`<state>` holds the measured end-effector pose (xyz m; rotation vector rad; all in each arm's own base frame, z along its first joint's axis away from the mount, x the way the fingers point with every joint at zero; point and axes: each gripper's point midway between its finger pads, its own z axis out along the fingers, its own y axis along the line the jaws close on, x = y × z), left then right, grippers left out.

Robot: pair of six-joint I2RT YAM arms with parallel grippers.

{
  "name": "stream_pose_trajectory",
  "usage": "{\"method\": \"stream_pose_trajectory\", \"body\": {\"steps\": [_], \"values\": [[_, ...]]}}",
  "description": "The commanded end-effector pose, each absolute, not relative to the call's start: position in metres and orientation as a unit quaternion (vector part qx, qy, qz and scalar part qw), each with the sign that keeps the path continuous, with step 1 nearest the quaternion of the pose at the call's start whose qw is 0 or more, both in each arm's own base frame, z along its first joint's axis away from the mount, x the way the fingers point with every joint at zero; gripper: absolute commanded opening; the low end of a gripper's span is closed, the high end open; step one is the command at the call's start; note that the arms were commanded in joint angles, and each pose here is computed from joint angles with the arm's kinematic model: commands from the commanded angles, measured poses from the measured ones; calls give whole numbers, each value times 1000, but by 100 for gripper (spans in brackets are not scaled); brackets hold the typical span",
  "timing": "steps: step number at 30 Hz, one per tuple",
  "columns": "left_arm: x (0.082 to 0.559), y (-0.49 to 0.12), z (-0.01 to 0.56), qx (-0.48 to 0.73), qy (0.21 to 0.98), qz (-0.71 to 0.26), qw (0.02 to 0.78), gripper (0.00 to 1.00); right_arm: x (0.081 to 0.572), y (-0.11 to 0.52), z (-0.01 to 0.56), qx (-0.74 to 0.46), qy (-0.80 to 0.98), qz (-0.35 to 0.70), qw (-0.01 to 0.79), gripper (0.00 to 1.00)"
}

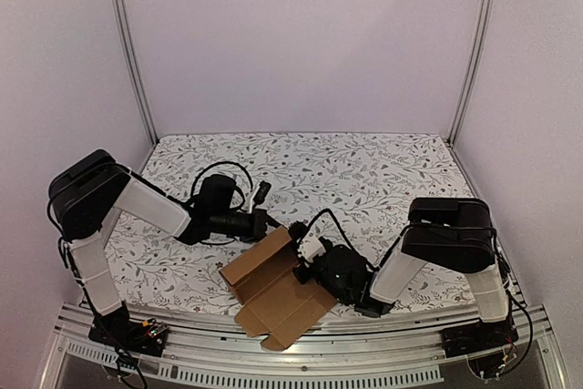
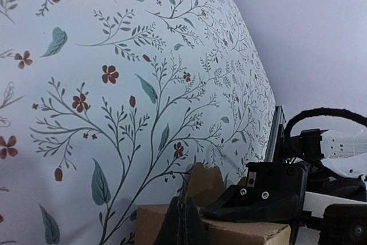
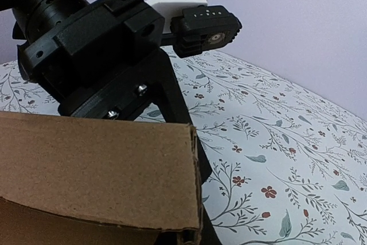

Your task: Fold the paper box

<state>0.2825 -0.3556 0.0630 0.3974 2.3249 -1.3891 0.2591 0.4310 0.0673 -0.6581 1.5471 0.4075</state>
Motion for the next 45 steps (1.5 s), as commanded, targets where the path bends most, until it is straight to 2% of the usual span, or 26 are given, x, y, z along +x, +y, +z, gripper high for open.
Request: {"method": "stream_pose_trajectory", "body": {"steps": [1, 8, 19, 28, 37, 45], "values": [[245, -353, 52, 179, 846, -477, 156, 0, 267, 424, 53, -297, 694, 137, 641, 0], [245, -339, 55, 172, 861, -452, 160, 0, 267, 424, 52, -297, 695, 135, 641, 0], [218, -358, 88, 226, 807, -530, 129, 0, 267, 424, 51, -297, 696, 135, 639, 0], [204, -374, 87, 244, 777, -572, 97, 0, 267, 423, 49, -295, 698, 134, 638, 0], [211, -372, 86, 240, 788, -557, 109, 0, 267, 422, 50, -296, 697, 133, 640, 0], [243, -325, 62, 179, 860, -453, 149, 25, 266, 422, 54, -301, 695, 133, 639, 0]]}}
